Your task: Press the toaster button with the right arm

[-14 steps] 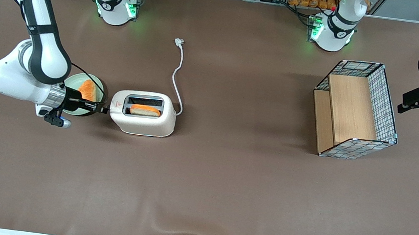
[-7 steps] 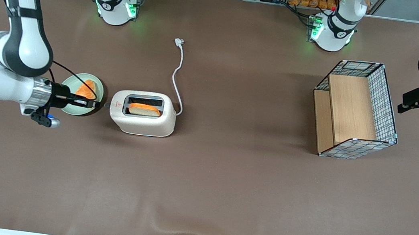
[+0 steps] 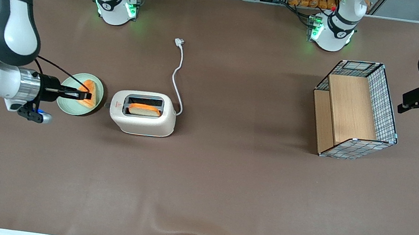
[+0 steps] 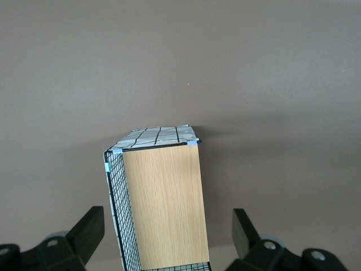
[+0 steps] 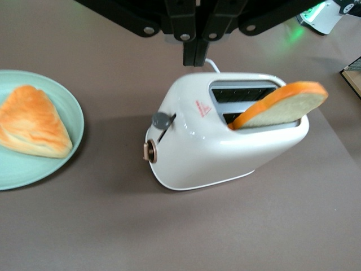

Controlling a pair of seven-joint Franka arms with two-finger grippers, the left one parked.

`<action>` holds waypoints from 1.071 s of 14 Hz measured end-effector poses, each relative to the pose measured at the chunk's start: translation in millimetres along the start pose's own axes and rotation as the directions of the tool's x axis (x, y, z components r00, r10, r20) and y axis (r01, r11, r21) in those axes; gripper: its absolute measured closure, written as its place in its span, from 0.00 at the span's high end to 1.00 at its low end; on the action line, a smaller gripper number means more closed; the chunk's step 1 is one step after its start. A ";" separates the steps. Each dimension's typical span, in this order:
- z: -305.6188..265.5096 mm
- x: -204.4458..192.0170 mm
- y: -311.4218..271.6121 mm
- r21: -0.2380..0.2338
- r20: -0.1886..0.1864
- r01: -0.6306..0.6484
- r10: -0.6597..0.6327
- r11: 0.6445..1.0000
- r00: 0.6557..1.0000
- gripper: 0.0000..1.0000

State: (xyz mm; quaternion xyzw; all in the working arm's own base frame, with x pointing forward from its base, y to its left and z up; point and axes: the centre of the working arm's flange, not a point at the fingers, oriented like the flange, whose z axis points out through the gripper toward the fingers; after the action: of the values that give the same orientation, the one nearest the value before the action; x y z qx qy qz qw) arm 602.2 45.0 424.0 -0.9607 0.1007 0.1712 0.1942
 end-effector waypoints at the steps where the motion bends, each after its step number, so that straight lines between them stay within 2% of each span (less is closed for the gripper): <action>1: -11.8 -5.0 -8.2 -0.012 0.004 -0.007 0.007 1.000 1.000 0.01; 4: -41.7 -20.2 -29.6 -0.042 0.008 0.003 -0.003 0.999 1.000 0.01; 5: -50.7 -24.5 -33.4 -0.051 0.004 0.009 -0.009 0.999 1.000 0.06; 10: -95.2 -56.5 -42.1 -0.108 -0.062 0.034 -0.041 0.994 0.997 0.57; 14: -123.6 -93.2 -55.9 -0.212 -0.126 0.062 -0.091 0.975 0.988 0.97; 15: -131.2 -104.6 -61.6 -0.242 -0.147 0.071 -0.109 0.968 0.983 1.00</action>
State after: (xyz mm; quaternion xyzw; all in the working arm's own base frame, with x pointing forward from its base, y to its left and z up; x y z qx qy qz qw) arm 559.9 60.5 597.0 -0.9910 0.0508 0.0958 0.0780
